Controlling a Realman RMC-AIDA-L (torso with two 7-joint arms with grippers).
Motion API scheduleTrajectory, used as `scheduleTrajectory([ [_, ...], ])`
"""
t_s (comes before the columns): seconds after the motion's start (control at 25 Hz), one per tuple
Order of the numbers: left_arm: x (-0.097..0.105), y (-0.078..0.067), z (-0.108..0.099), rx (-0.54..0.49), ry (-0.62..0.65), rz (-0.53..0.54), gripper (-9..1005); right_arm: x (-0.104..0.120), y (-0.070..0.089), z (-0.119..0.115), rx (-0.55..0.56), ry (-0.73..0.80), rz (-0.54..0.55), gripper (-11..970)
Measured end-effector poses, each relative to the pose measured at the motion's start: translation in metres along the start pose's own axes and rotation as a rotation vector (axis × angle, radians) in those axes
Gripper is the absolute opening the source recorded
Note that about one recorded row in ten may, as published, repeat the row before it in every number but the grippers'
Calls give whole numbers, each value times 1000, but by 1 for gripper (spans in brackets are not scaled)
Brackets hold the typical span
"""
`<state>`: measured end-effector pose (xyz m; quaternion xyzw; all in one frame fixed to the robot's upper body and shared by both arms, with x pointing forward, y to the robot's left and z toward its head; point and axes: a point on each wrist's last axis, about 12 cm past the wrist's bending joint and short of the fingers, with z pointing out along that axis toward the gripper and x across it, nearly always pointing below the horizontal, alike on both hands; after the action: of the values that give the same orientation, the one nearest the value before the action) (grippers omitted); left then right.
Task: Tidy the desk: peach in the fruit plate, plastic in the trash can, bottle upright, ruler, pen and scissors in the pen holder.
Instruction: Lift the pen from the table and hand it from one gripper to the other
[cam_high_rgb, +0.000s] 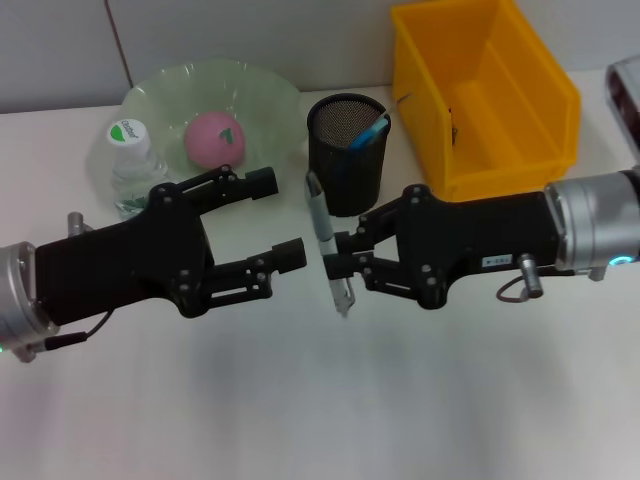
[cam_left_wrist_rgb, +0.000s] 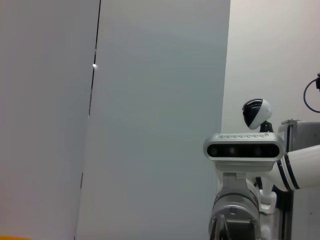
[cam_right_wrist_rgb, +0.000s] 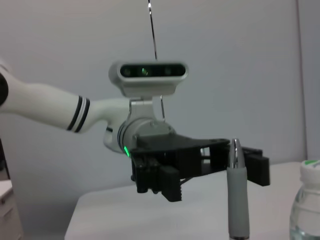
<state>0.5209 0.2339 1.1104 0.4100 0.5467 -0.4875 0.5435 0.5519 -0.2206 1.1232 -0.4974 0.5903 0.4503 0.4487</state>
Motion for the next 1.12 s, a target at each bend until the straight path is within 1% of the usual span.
scheduleTrajectory([
  [0.2,2,1,3,-6,18,-3,757,2,-1,7,-6,34,-8,154],
  [0.64,5,2,10,8,46,2,748,2,-3,10,-1,37,-17,158],
  [1.08,7,2,14,14,56,-1,627,3,-2,10,-4,38,-18,162],
  [1.12,7,2,15,15,56,0,628,3,-2,10,-4,38,-19,162],
])
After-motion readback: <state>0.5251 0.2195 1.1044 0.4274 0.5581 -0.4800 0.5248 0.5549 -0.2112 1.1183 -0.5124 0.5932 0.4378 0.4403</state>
